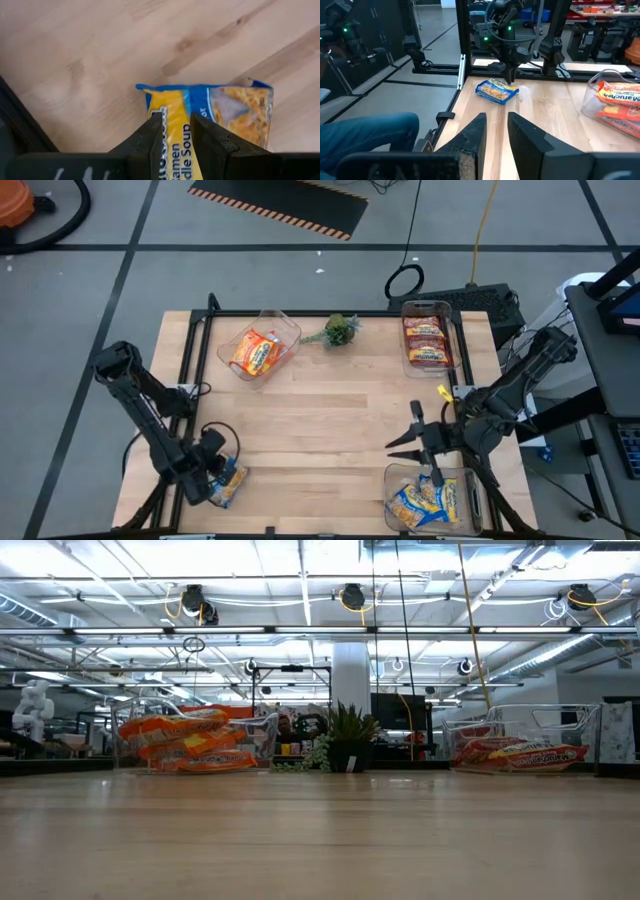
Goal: Sort Maruchan noodles
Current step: Put the blue noodle pack into the bottom transparent bin
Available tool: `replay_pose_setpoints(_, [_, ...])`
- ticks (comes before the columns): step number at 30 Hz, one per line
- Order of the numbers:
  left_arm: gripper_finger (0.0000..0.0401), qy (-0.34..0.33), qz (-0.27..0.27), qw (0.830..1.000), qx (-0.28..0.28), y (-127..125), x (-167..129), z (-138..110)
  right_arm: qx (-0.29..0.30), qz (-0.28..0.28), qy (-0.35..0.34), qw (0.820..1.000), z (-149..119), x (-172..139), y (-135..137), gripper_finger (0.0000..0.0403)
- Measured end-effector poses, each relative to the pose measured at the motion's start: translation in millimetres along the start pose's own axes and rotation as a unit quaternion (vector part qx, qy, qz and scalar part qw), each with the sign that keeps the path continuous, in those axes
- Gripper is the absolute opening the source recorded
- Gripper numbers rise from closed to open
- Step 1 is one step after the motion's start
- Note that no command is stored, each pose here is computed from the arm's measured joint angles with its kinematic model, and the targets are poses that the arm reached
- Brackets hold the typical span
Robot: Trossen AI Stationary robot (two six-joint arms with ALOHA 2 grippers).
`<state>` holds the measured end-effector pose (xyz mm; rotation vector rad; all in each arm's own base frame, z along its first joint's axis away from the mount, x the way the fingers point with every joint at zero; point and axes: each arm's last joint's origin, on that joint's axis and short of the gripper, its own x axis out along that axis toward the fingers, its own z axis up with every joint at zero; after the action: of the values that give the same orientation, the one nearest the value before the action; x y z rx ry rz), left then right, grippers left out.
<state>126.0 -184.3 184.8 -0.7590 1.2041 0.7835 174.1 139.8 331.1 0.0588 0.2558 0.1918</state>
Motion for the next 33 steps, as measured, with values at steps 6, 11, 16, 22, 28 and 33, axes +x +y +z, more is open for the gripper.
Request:
replay_pose_setpoints(6, [0.0104, 0.025, 0.018, 0.999, -0.029, 0, 13, 10, 0.003, -0.003, 0.011, 1.0, -4, 6, 3, 0.0075])
replay_pose_setpoints(11, [0.0104, 0.065, 0.015, 0.997, -0.026, 3, 31, 18, 0.001, -0.003, 0.015, 1.0, -6, 8, 4, 0.0075])
replay_pose_setpoints(16, [0.0104, 0.068, 0.011, 0.997, -0.018, -3, 32, 30, 0.001, -0.003, 0.015, 1.0, -6, 8, 4, 0.0075])
replay_pose_setpoints(22, [0.0104, 0.029, -0.06, 0.997, 0.026, -21, 31, 50, 0.0, -0.003, 0.015, 1.0, -6, 8, 4, 0.0075])
replay_pose_setpoints(28, [0.0104, 0.023, -0.105, 0.99, 0.09, -36, 23, 57, 0.0, -0.003, 0.016, 1.0, -6, 8, 4, 0.0075])
replay_pose_setpoints(33, [0.0104, 0.041, -0.118, 0.981, 0.152, -39, 16, 50, -0.002, 0.007, 0.023, 1.0, -7, 8, 4, 0.0075])
